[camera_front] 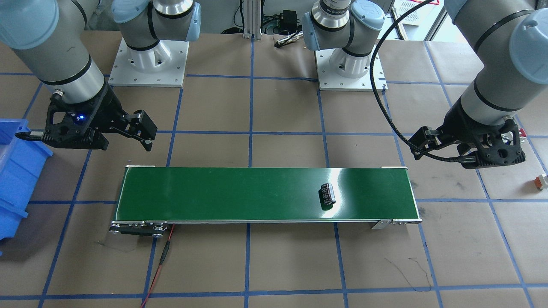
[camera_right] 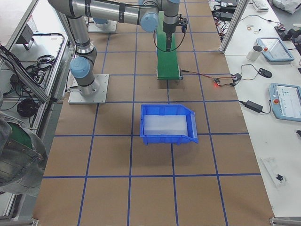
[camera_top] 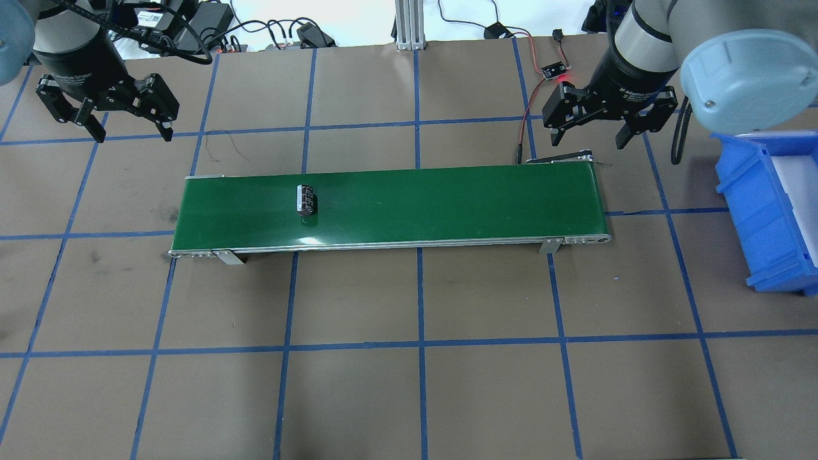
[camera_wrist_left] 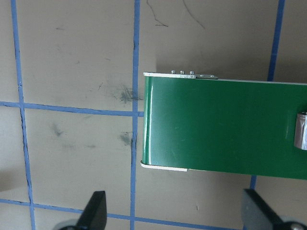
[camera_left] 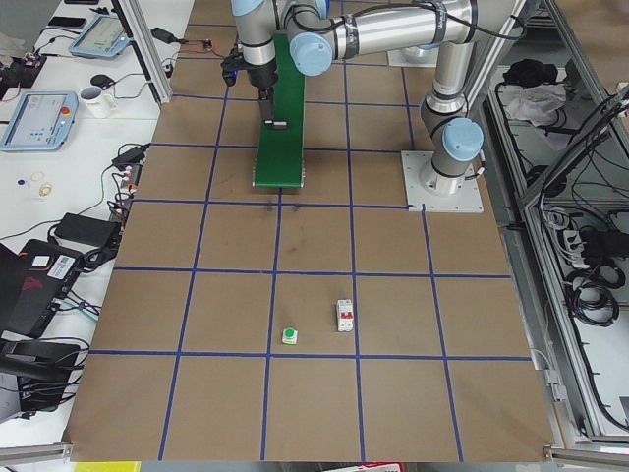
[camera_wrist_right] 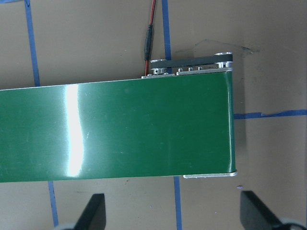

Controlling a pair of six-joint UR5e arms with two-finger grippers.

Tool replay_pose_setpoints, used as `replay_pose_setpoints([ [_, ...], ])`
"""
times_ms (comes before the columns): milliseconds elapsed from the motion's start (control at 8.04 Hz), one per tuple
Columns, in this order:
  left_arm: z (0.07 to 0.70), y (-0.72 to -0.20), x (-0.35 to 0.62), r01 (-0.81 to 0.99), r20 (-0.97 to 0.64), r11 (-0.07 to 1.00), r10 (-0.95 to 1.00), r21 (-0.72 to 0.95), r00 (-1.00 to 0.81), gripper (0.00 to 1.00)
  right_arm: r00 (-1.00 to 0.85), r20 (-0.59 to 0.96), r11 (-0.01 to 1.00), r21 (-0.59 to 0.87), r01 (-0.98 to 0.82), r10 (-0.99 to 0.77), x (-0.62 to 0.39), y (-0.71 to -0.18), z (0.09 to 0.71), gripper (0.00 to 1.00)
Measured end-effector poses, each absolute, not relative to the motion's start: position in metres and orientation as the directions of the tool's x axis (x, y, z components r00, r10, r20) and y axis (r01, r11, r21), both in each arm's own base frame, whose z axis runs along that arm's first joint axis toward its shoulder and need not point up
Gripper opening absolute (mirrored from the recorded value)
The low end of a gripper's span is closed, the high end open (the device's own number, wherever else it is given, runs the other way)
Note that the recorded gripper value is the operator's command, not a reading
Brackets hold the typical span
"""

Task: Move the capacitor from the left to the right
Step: 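Reach the right gripper toward the capacitor riding along the belt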

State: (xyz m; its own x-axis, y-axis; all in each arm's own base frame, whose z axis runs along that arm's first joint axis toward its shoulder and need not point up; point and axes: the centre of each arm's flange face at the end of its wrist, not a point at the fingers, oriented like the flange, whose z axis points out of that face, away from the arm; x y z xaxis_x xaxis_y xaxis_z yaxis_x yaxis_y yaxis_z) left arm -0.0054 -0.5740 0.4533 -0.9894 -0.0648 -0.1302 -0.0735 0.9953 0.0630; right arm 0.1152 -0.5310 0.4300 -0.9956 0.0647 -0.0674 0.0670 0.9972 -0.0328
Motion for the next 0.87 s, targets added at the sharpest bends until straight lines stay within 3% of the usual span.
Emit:
replay_pose_setpoints([
  [871, 0.455, -0.577, -0.068, 0.027, -0.062, 0.998, 0.031, 0.058, -0.998, 1.00, -0.994, -0.103, 0.998, -0.056, 0.028, 0.023, 0.122, -0.551, 0.394, 0.99],
])
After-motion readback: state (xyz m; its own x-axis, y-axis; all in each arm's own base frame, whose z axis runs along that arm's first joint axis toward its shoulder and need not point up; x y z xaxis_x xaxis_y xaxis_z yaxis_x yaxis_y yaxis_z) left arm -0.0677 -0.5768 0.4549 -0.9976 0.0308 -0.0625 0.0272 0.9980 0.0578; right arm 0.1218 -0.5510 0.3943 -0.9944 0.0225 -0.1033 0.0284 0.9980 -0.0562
